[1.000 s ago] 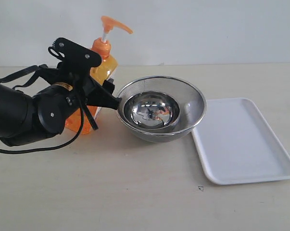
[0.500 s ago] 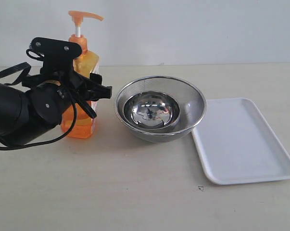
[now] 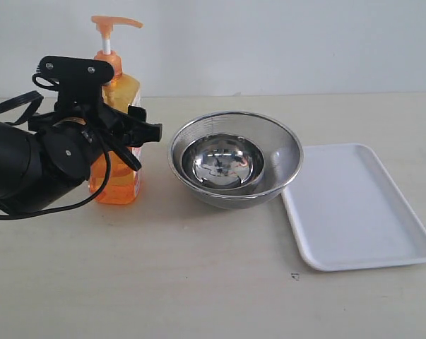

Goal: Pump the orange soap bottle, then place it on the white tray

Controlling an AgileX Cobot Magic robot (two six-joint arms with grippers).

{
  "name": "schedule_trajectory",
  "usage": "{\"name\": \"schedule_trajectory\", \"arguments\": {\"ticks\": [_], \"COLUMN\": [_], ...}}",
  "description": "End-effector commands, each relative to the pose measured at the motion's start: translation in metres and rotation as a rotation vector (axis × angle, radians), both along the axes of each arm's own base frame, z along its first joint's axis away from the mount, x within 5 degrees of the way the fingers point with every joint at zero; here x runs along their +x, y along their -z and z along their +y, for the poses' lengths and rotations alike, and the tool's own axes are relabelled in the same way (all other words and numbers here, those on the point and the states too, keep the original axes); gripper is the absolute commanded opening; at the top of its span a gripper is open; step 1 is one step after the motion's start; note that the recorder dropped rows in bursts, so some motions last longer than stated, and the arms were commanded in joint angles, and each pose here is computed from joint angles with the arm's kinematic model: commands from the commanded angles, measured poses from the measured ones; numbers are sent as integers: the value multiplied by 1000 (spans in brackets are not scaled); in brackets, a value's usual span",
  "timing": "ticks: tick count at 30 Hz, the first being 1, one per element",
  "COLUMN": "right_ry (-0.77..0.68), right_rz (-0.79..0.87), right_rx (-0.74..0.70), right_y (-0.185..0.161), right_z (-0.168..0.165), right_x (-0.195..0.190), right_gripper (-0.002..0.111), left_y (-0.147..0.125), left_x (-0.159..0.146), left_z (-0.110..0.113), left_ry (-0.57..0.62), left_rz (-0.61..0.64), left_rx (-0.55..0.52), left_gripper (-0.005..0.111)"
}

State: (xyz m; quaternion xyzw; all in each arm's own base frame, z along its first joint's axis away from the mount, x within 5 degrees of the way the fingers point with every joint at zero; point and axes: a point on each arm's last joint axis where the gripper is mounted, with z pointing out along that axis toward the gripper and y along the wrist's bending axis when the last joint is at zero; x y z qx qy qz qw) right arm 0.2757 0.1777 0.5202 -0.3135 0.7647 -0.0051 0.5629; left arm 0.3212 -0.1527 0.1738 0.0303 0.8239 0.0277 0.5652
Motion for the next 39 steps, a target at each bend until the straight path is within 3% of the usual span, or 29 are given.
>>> {"name": "schedule_trajectory", "arguments": {"ticks": [1, 10, 23, 31, 39], "right_ry": [57, 101, 227, 609, 747], "right_rz": [-36, -68, -106, -266, -341], "right_rx": [19, 79, 72, 23, -32], "right_y": [-19, -40, -55, -67, -75], "right_z": [-21, -46, -78, -114, -129], "right_x": [-19, -49, -74, -73, -80], "right_gripper": [0, 0, 0, 0, 0], "left_y": [-3, -5, -7, -7, -7], "left_x": [-1, -1, 0, 0, 0], "left_z": [2, 1, 2, 2, 2], "left_ry": [-35, -49, -61, -61, -55], "left_rz": [-14, -36, -64, -64, -58], "left_rx": [-63, -130, -129, -129, -123], "left_gripper": [5, 5, 5, 5, 5]}}
